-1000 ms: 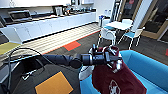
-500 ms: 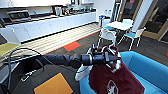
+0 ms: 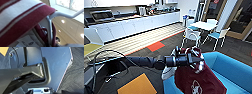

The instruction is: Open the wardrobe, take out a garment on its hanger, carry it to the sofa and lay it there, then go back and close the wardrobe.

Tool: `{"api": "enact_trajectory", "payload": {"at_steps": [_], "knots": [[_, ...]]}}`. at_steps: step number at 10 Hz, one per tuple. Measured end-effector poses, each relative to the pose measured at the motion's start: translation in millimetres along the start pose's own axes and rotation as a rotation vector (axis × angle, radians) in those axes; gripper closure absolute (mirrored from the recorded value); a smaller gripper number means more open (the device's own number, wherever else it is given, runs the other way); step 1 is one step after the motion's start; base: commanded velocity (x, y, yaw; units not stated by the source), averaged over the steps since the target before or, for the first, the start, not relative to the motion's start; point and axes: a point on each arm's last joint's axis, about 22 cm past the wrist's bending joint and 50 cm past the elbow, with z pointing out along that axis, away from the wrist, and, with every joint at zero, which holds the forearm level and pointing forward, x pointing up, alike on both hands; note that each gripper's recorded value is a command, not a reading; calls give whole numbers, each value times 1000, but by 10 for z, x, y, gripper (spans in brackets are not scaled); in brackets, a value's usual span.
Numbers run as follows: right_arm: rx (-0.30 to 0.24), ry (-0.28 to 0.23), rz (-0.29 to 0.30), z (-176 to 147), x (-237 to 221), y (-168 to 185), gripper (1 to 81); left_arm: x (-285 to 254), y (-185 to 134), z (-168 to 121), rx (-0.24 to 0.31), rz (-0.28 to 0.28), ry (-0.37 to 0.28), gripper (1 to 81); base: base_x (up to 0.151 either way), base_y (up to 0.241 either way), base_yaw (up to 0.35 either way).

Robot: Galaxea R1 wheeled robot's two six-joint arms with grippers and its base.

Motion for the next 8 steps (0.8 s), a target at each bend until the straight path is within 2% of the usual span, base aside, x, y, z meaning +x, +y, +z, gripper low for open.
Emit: {"api": "enact_trajectory", "payload": {"at_steps": [2,4,8], "knots": [[0,-4,1,-2,-29,3,10,17,-71,10,8,-4,8,811,0,0,0],[-1,-4,1,-3,-34,3,10,-47,-335,72,59,-19,-8,811,0,0,0],[0,0,0,1,4,-4,10,70,-1253,32,220,-41,41,811,0,0,0]]}}
